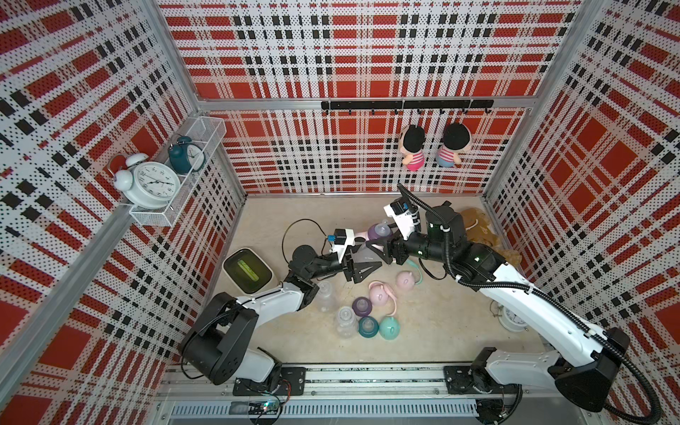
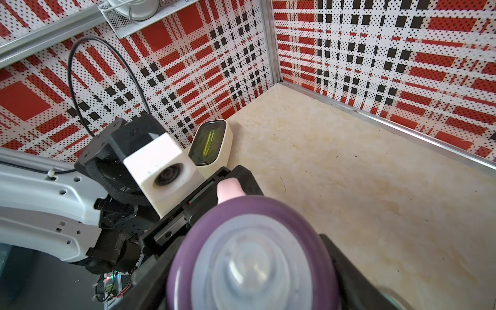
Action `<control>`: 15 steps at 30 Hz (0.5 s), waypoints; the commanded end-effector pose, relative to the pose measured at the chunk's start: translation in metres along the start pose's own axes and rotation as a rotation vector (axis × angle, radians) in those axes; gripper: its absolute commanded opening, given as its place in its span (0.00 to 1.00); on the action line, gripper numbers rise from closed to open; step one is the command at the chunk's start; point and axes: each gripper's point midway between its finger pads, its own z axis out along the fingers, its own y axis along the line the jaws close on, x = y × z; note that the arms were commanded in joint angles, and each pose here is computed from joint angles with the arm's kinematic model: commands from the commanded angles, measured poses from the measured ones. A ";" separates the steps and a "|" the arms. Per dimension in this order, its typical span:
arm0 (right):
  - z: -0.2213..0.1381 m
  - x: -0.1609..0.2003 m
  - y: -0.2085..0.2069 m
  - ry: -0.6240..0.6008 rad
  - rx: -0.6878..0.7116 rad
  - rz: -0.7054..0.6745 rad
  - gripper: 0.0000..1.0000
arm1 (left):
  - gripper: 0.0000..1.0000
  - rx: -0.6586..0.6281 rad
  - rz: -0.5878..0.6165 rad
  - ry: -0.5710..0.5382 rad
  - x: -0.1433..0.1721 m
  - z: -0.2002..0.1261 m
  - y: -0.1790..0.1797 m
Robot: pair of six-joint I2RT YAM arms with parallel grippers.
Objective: Assemble the baby bottles
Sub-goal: Screw the nipple onto the baby bottle.
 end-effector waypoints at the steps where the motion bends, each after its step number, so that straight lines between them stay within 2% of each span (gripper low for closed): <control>1: 0.005 -0.011 -0.006 -0.045 0.017 -0.004 0.53 | 0.58 0.018 0.007 -0.015 -0.004 0.003 0.002; 4: 0.008 -0.012 -0.015 -0.044 0.066 0.000 0.52 | 0.99 -0.033 -0.008 -0.024 -0.004 0.001 0.013; 10: 0.010 -0.013 -0.050 -0.035 0.215 0.013 0.53 | 0.98 -0.222 -0.091 0.013 0.005 -0.005 0.057; 15: 0.011 -0.011 -0.095 -0.071 0.377 0.057 0.53 | 0.98 -0.422 -0.095 0.054 0.016 -0.020 0.084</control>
